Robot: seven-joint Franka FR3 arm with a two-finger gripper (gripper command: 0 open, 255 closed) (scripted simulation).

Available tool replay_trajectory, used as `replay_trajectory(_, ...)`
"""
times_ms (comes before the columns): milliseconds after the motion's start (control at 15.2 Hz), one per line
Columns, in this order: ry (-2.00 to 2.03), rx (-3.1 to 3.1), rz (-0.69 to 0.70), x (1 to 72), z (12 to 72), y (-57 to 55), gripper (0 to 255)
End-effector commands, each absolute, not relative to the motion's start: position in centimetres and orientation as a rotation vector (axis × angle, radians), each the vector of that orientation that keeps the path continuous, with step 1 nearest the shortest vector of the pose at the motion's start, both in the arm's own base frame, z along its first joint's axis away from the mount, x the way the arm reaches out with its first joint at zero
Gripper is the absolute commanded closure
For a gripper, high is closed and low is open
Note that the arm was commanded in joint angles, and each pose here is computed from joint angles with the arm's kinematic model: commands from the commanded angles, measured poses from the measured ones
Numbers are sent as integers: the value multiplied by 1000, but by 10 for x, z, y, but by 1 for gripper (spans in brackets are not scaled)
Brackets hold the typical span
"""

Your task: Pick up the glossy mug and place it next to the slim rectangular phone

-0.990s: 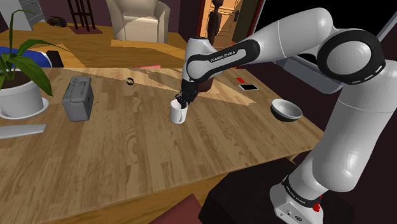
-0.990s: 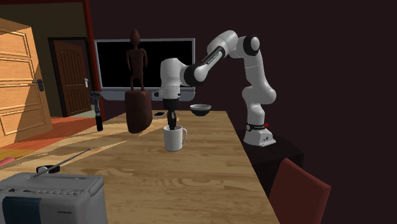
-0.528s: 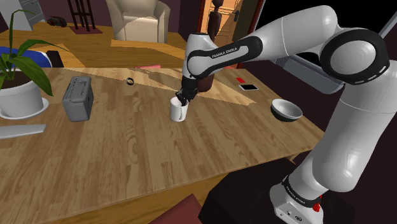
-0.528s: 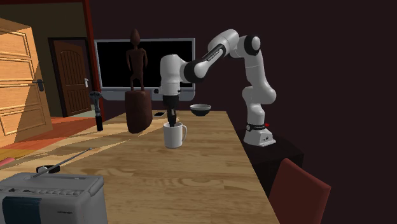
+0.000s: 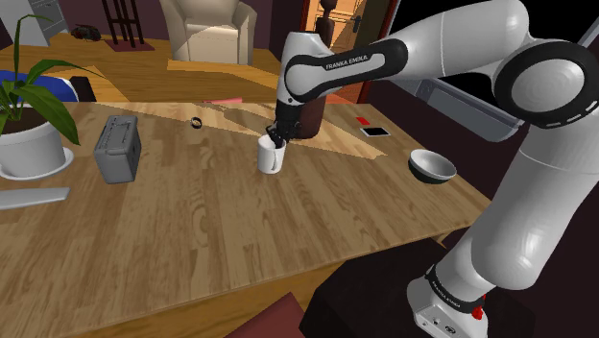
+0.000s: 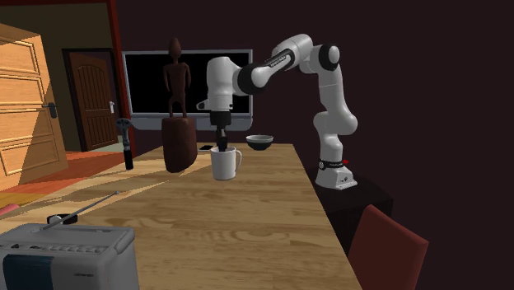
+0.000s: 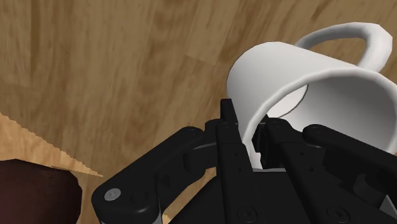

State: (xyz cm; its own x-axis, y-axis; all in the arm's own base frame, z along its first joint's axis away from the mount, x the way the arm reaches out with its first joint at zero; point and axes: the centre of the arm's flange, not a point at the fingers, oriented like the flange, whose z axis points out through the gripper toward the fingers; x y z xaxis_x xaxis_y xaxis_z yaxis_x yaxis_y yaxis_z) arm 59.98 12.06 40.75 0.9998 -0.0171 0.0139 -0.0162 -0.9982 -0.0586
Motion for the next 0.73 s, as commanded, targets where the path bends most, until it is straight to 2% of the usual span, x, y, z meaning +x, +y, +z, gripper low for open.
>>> replay_trajectory(0, 26, -3083, -22, 600, 417, 121, 255)
replay_trajectory(660, 26, -3083, -22, 600, 470, 121, 255)
